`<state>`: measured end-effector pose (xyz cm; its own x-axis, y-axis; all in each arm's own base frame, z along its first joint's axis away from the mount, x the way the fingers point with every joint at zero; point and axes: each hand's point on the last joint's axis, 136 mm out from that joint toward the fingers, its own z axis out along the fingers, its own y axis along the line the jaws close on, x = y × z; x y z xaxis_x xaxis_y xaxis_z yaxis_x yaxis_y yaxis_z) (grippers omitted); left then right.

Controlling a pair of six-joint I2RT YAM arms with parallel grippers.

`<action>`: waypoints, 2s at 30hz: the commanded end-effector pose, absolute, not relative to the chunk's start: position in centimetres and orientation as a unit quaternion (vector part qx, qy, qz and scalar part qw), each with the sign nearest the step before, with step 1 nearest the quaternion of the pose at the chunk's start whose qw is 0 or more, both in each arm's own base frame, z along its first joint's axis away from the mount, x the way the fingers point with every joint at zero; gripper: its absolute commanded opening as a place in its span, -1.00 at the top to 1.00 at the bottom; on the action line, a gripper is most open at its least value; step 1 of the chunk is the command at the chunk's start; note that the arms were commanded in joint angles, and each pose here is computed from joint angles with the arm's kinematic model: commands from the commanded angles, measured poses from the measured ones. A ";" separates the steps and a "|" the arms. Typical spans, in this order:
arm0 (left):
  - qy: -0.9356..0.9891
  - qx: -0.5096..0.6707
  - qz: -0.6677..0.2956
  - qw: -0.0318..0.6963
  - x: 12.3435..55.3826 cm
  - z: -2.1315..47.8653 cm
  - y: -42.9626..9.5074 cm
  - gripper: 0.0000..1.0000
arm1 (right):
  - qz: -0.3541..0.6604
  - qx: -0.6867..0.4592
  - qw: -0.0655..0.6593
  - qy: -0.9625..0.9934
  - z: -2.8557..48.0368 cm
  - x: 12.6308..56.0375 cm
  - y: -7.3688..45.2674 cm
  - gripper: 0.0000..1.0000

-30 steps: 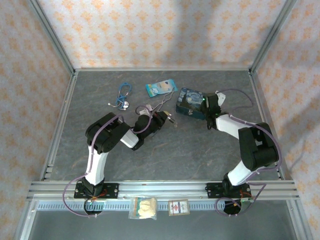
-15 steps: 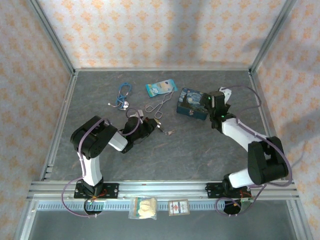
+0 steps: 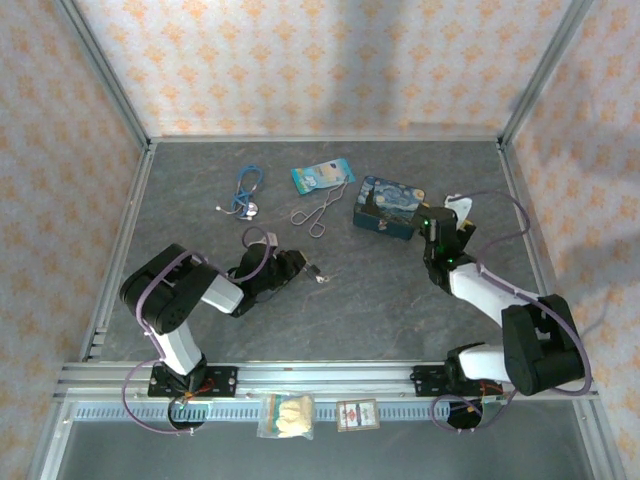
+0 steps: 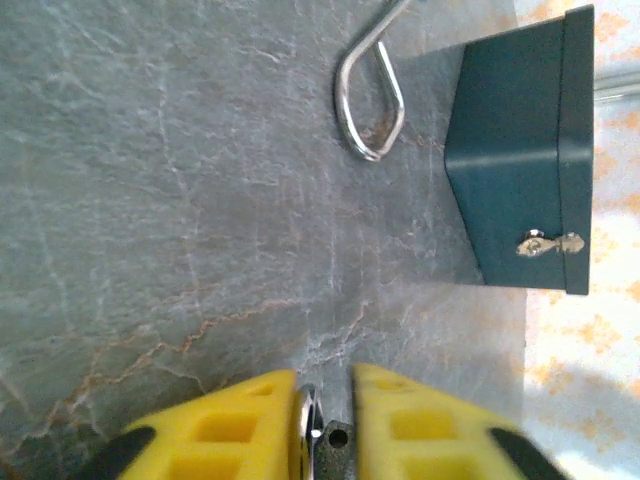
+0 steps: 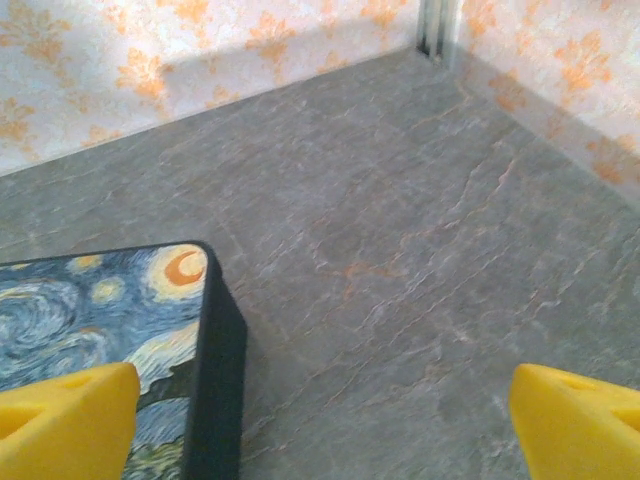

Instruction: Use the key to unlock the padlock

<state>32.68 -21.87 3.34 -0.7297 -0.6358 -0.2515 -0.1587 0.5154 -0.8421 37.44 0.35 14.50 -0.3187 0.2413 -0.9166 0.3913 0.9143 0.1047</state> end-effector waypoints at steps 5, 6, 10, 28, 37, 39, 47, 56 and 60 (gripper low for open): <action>0.843 -0.234 -0.353 0.330 34.4 4.8 -18.4 -0.05 | -0.090 0.236 0.602 0.758 16.1 36.4 -3.3 -0.89; 0.844 -0.231 -0.343 0.341 34.6 5.3 -17.9 -0.10 | -0.087 0.243 0.604 0.754 15.8 36.1 -3.7 -0.89; 0.848 -0.219 -0.278 0.394 36.1 8.0 -14.8 -0.28 | -0.062 0.254 0.618 0.742 15.1 35.4 -4.7 -0.89; 0.811 -0.223 0.096 0.533 39.6 15.2 1.8 -0.68 | -0.045 0.169 0.687 0.705 14.0 35.2 -3.3 -0.90; 0.764 -0.234 0.199 0.568 38.1 15.6 5.6 -0.69 | -0.026 0.143 0.662 0.735 12.6 37.0 -2.7 -0.90; 0.761 -0.238 0.210 0.566 37.8 14.7 6.2 -0.70 | -0.025 0.143 0.661 0.736 12.7 37.0 -2.7 -1.00; 0.735 -0.205 0.192 0.617 37.7 14.2 6.2 -0.72 | -0.026 0.143 0.661 0.736 12.7 37.0 -2.7 -1.00; 0.677 -0.169 0.109 0.708 34.5 15.0 5.5 -0.73 | -0.026 0.143 0.660 0.737 12.6 37.0 -2.7 -1.00; 0.697 -0.162 0.109 0.689 35.4 14.3 5.3 -0.74 | -0.026 0.143 0.661 0.736 12.6 37.0 -2.7 -1.00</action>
<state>34.36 5.97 11.31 -0.1076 -0.0920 -0.9899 -0.4250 0.9044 -0.0379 36.59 -2.62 11.67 -0.1131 0.1826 -0.9767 0.2505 0.9565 0.1498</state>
